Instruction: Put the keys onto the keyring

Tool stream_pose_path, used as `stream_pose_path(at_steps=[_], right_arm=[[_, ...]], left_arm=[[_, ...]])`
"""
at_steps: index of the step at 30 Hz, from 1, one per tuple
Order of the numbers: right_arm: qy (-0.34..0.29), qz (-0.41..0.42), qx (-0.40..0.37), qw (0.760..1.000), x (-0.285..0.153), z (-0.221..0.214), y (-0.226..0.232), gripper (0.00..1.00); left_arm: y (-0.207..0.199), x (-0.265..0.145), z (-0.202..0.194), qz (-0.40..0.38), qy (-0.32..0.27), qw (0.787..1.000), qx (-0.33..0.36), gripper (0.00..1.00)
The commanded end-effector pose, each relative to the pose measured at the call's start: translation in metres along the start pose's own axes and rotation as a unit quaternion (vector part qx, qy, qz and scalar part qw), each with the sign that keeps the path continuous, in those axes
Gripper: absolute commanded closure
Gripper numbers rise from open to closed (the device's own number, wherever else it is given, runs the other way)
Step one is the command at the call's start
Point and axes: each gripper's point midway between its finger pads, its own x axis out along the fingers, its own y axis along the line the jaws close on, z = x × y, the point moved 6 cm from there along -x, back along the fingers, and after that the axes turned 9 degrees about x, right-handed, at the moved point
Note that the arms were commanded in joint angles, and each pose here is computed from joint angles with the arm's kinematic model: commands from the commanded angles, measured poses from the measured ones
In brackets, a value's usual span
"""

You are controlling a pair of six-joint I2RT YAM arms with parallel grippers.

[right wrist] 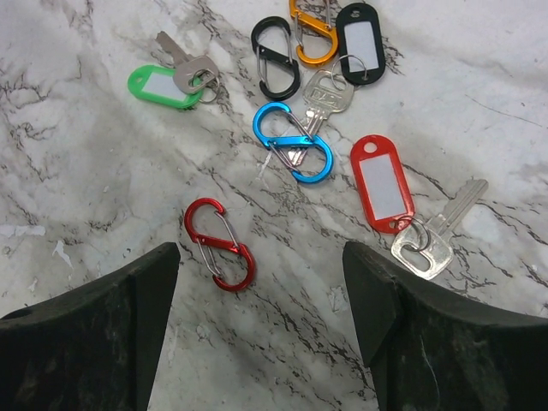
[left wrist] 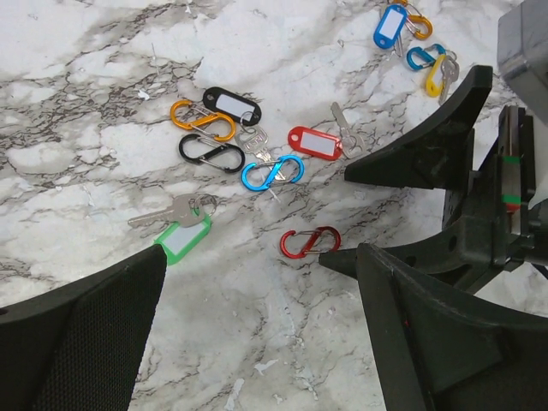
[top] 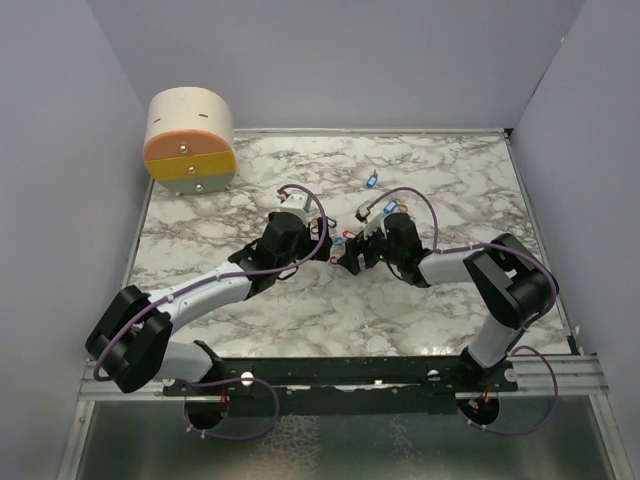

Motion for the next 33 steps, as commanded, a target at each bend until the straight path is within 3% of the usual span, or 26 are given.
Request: stream_pose_path(at_steps=[1, 16, 20, 24, 33], right_arm=[[0.000, 0.001, -0.036, 0.999, -0.002, -0.002, 0.008, 0.21], [0.068, -0.123, -0.096, 0.985, 0.016, -0.038, 0.015, 0.24], [0.077, -0.160, -0.098, 0.979, 0.024, -0.040, 0.012, 0.28], [0.073, -0.188, -0.083, 0.976, 0.025, -0.039, 0.008, 0.39], [0.084, -0.180, -0.066, 0.978, 0.010, -0.041, 0.014, 0.42]], left_arm=[[0.007, -0.008, 0.002, 0.010, -0.008, 1.000, -0.009, 0.07], [0.016, -0.015, 0.005, 0.009, -0.019, 1.000, -0.017, 0.07], [0.017, -0.013, 0.003, 0.008, -0.016, 1.000, -0.018, 0.07], [0.018, -0.014, 0.003, 0.009, -0.016, 1.000, -0.018, 0.07], [0.020, -0.014, 0.003, 0.008, -0.017, 1.000, -0.020, 0.07]])
